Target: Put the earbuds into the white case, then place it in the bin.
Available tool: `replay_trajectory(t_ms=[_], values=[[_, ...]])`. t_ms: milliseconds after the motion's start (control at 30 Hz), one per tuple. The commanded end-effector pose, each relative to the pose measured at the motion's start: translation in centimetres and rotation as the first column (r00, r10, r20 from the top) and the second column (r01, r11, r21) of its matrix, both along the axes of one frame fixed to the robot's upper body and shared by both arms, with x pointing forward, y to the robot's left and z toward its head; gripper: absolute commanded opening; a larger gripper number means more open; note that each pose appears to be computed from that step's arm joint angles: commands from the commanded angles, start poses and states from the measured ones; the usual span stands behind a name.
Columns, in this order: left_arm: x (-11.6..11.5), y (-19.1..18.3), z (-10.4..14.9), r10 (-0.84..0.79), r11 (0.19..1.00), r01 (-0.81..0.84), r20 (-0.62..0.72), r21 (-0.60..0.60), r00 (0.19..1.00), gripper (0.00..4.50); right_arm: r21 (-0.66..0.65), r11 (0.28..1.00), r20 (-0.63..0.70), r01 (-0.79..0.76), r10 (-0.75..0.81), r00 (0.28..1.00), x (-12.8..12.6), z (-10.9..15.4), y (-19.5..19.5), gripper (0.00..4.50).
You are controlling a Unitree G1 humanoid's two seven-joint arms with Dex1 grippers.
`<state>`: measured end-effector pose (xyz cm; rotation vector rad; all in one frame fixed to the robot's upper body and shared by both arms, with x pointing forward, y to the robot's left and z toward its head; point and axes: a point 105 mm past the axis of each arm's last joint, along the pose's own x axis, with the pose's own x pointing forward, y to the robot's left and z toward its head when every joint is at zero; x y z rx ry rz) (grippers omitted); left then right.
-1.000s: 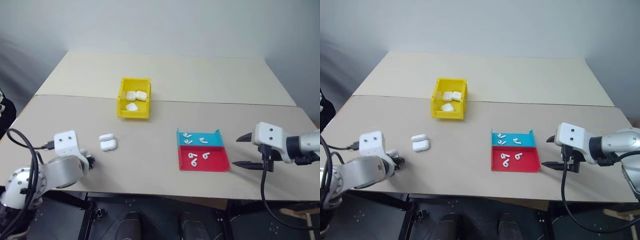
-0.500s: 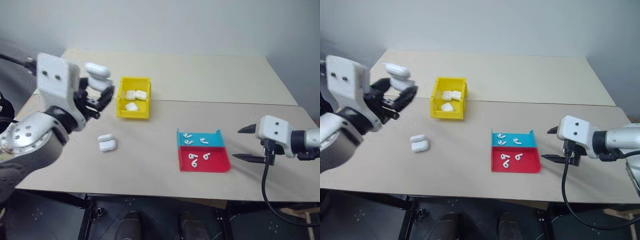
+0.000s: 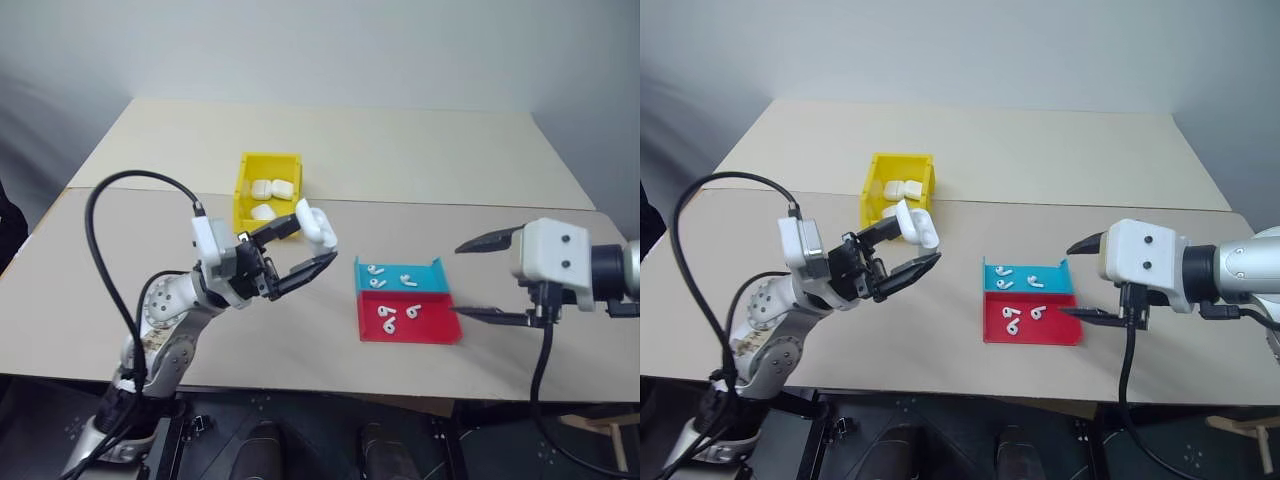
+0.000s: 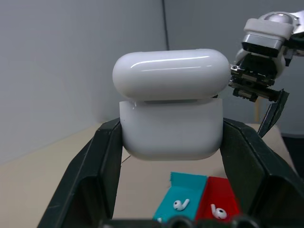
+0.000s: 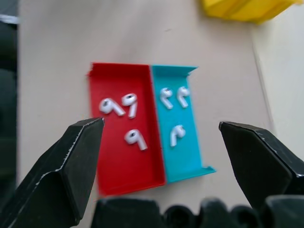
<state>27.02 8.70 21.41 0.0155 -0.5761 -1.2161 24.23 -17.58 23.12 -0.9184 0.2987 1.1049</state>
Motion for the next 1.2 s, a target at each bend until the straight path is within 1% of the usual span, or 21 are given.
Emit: replay_trajectory(t_ms=[33, 200, 267, 333, 433, 533, 567, 600, 667, 733, 833, 867, 1000, 1100, 1200], values=[[-1.0, 0.3, -0.4, -0.105, 0.992, 0.108, 0.059, -0.064, 0.993, 2.77, -0.02, 1.0, -0.061, 0.015, -0.017, 0.998, -0.1, 0.1, 1.4, 4.5], [-2.0, 0.0, -2.1, -0.21, 0.974, 0.212, 0.044, -0.076, 0.977, 2.77, -0.128, 0.989, -0.085, -0.078, 0.068, 0.994, 0.0, -0.6, 2.9, 4.5], [-2.0, 0.0, -3.0, -0.218, 0.974, 0.22, 0.045, -0.055, 0.975, 2.77, -0.155, 0.982, -0.089, -0.109, 0.096, 0.991, 0.2, -0.9, 3.3, 4.13], [-2.2, 0.1, -3.6, -0.227, 0.973, 0.228, 0.047, -0.039, 0.973, 2.77, -0.191, 0.974, -0.085, -0.123, 0.109, 0.99, 0.6, -1.5, 3.7, 3.61], [-2.4, 0.3, -3.8, -0.228, 0.971, 0.232, 0.066, -0.058, 0.971, 2.77, -0.236, 0.963, -0.081, -0.13, 0.114, 0.99, 1.6, -2.6, 4.1, 3.61], [-2.9, 0.6, -4.6, -0.244, 0.969, 0.246, 0.071, -0.012, 0.967, 2.77, -0.273, 0.947, -0.087, -0.172, 0.153, 0.984, 2.0, -3.9, 4.8, 3.61], [-3.0, 0.7, -4.7, -0.244, 0.97, 0.245, 0.07, -0.003, 0.967, 2.77, -0.288, 0.936, -0.077, -0.201, 0.187, 0.979, 2.1, -4.4, 5.2, 3.61], [-3.1, 0.8, -4.7, -0.241, 0.97, 0.241, 0.072, -0.001, 0.968, 2.77, -0.319, 0.916, -0.038, -0.243, 0.244, 0.969, 2.3, -4.9, 5.5, 3.61], [-3.2, 1.0, -4.8, -0.227, 0.974, 0.227, 0.063, 0.004, 0.972, 2.77, -0.396, 0.862, 0.03, -0.317, 0.357, 0.934, 2.5, -5.8, 5.7, 3.61], [-3.3, 1.3, -4.8, -0.217, 0.976, 0.217, 0.058, 0.01, 0.974, 2.77, -0.419, 0.835, 0.007, -0.357, 0.396, 0.918, 2.7, -6.4, 5.5, 3.61], [-3.6, 1.7, -4.9, -0.205, 0.979, 0.203, 0.053, 0.034, 0.977, 2.77, -0.387, 0.84, 0.015, -0.38, 0.418, 0.908, 3.4, -6.0, 6.3, 3.03], [-3.6, 1.8, -5.0, -0.2, 0.979, 0.198, 0.05, 0.039, 0.979, 2.77, -0.387, 0.831, 0.016, -0.399, 0.439, 0.898, 3.4, -5.9, 6.4, 2.7], [-3.8, 2.2, -5.2, -0.186, 0.982, 0.185, 0.033, 0.05, 0.982, 2.77, -0.424, 0.756, -0.026, -0.499, 0.541, 0.841, 3.1, -6.3, 6.5, 2.7], [-4.0, 2.4, -5.7, -0.18, 0.981, 0.179, 0.012, 0.078, 0.984, 2.77, -0.444, 0.715, -0.051, -0.54, 0.581, 0.812, 3.3, -6.6, 6.7, 2.7], [-4.3, 2.4, -6.1, -0.183, 0.979, 0.182, 0.01, 0.092, 0.983, 2.77, -0.468, 0.65, -0.101, -0.599, 0.634, 0.766, 3.2, -6.9, 6.9, 2.7]])
